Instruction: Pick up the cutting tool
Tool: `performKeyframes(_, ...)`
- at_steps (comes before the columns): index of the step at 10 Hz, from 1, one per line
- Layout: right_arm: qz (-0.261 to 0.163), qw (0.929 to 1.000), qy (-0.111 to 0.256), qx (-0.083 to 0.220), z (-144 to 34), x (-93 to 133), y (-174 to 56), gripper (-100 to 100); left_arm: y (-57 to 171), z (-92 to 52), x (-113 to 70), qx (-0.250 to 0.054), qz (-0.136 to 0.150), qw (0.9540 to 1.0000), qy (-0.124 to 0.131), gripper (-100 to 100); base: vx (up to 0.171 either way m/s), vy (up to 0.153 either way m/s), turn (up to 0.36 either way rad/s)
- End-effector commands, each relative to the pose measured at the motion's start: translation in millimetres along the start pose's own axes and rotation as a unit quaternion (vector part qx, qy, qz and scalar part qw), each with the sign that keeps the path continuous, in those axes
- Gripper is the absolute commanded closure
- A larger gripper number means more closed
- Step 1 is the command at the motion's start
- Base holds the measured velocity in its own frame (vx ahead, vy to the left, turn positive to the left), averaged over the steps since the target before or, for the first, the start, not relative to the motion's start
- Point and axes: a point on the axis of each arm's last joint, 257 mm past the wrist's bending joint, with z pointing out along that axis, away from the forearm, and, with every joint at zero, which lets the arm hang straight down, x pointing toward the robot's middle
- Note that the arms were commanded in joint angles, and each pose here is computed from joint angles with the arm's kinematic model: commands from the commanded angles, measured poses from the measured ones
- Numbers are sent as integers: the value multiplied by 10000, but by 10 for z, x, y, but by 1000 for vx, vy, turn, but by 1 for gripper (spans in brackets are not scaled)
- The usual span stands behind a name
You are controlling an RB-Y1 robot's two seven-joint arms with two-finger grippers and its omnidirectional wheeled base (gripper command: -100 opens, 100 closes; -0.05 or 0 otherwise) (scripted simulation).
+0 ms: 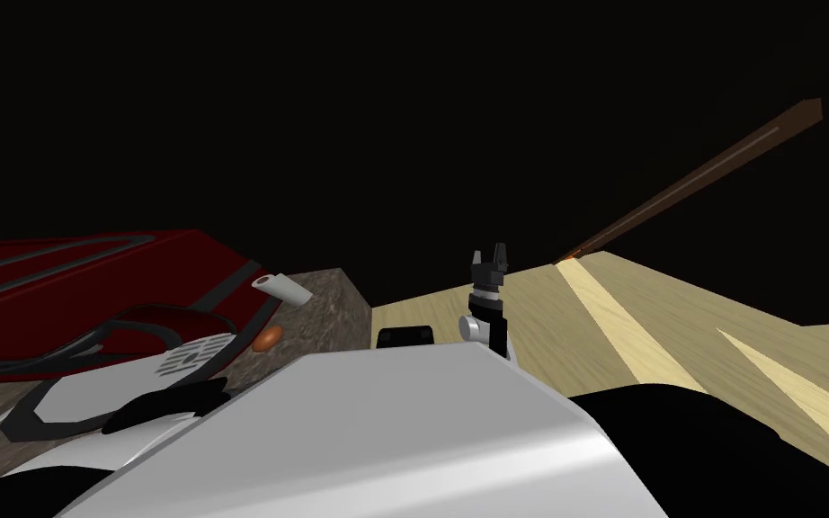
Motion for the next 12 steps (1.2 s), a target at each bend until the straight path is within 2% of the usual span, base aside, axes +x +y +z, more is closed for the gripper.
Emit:
performKeyframes(1, 0, 10000, 0, 0, 0, 0, 0, 0, 0, 0, 0, 0, 0, 10000, 0, 100, 0, 0, 0)
performKeyframes(2, 0, 10000, 0, 0, 0, 0, 0, 0, 0, 0, 0, -1, 0, 10000, 0, 100, 0, 0, 0)
performKeyframes(3, 0, 10000, 0, 0, 0, 0, 0, 0, 1, 0, 0, -1, 0, 10000, 0, 0, 0, 0, 0)
performKeyframes(4, 0, 10000, 0, 0, 0, 0, 0, 0, 7, -27, 99, 1, 132, 9999, 36, 100, 60, 31, 193)
performKeyframes(12, -1, 10000, 0, 1, -1, -1, 0, 0, 52, -265, 490, 59, 877, 9961, 117, 100, 88, 43, 207)
